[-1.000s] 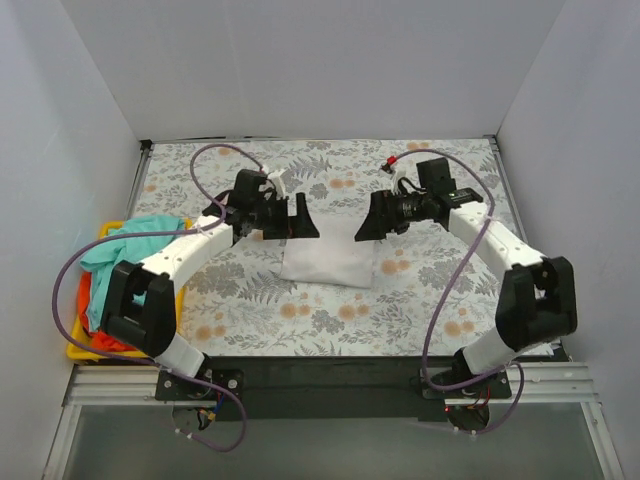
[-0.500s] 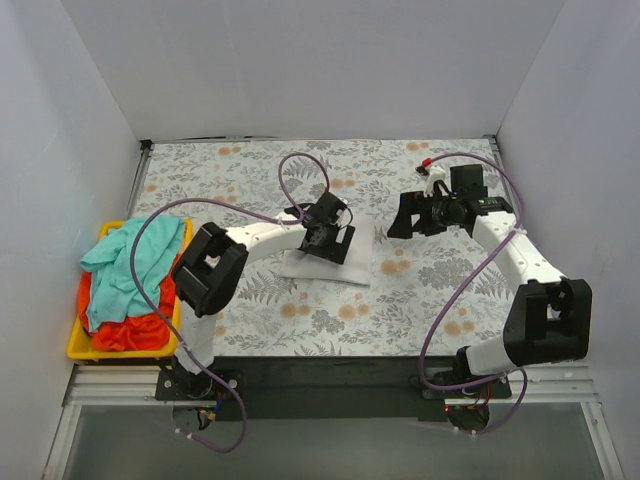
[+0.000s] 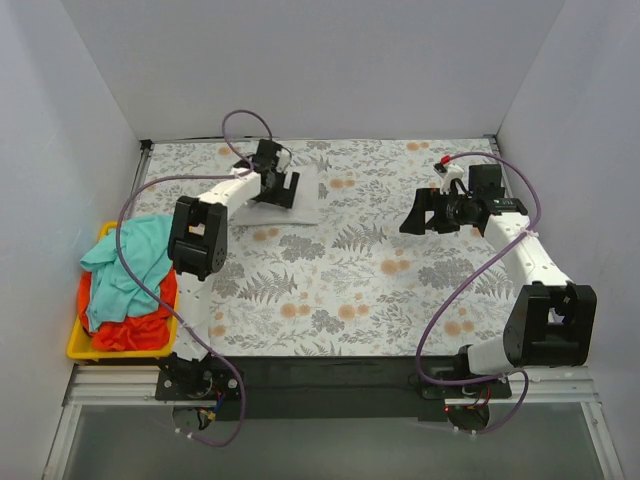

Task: Fold and stack the t-shirts
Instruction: Neatly place the folded tshirt to the corner

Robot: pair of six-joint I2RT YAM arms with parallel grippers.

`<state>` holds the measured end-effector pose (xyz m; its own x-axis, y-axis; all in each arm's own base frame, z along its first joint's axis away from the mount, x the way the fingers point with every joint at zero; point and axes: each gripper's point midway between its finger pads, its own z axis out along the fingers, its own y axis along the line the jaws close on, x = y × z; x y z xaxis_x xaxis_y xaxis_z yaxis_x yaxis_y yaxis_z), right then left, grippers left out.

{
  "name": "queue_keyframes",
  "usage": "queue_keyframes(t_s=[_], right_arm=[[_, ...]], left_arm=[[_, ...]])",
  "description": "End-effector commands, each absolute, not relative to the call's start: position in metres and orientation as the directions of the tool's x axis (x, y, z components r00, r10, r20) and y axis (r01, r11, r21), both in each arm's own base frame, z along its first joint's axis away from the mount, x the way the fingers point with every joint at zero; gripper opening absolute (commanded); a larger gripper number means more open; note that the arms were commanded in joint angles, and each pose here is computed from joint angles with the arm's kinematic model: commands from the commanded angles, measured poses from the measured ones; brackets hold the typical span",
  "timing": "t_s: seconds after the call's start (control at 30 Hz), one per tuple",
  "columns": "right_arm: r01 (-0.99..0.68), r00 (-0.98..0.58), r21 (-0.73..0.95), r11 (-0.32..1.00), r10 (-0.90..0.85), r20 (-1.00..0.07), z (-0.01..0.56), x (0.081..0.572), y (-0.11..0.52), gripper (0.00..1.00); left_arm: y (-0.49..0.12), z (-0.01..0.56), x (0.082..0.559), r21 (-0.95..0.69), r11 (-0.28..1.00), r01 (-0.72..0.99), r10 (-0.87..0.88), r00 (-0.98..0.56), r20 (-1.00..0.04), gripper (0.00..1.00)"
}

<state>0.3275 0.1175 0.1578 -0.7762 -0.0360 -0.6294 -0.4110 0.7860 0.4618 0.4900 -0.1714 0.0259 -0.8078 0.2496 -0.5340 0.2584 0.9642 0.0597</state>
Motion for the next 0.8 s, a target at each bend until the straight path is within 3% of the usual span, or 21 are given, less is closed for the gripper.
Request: queue_keyframes(t_s=[0.0,0.07,0.13,0.3,0.47,0.77], right_arm=[[-0.428,-0.771,0.47,0.772,-0.04,-0.636,0.157,0.325,0.118,0.99],[-0.422,-0.773,0.473,0.774,-0.035,-0.634,0.158,0.325,0.116,0.98],[-0.423,-0.77,0.469,0.775,-0.036,-0.637,0.158,0.324,0.114,0.98],[-0.418,-0.773,0.467,0.779,-0.036,-0.633,0.156,0.321,0.111,0.98],[-0.42,-0.776,0.472,0.775,-0.037,-0.63,0.155,0.322,0.112,0.98],[-0.419,-0.783,0.481,0.77,-0.038,-0.621,0.151,0.321,0.113,0.98]], left_arm=[[-0.069,-0.022,0.492,0.185,0.936,0.3,0.346,-0.884,-0.314,0.89],[-0.044,-0.028,0.503,0.166,0.928,0.335,0.37,-0.884,-0.286,0.89],[-0.01,-0.011,0.527,0.126,0.943,0.308,0.333,-0.884,-0.329,0.89],[0.06,-0.018,0.534,0.165,0.918,0.361,0.395,-0.871,-0.293,0.89],[0.097,-0.024,0.527,0.228,0.906,0.358,0.41,-0.876,-0.255,0.88],[0.132,-0.036,0.528,0.203,0.957,0.205,0.259,-0.922,-0.288,0.86]])
